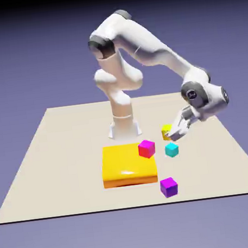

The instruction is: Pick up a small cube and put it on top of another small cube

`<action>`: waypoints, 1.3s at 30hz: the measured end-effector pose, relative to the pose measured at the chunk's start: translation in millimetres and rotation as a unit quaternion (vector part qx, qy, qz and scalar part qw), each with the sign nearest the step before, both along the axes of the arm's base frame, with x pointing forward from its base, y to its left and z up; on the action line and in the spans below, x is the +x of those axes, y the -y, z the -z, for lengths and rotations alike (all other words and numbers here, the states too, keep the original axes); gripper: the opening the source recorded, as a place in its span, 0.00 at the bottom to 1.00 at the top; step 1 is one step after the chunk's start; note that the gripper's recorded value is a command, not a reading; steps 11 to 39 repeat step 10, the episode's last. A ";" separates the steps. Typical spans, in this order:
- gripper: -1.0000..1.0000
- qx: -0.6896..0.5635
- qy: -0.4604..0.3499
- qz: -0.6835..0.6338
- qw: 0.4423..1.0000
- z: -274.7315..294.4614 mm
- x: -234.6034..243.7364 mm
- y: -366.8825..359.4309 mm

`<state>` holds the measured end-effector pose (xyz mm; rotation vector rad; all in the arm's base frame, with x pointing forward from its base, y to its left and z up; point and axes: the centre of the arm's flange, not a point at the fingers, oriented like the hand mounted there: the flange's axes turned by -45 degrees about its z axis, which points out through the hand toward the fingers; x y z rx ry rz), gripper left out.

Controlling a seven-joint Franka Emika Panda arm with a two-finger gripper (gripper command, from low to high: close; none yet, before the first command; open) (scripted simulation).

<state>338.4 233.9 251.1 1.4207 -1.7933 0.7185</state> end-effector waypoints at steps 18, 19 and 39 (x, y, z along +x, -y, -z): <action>1.00 -0.042 0.000 -0.067 0.997 25.1 -11.3 48.9; 1.00 -0.042 0.000 -0.067 0.997 25.1 -11.3 48.9; 1.00 -0.042 0.000 -0.067 0.997 25.1 -11.3 48.9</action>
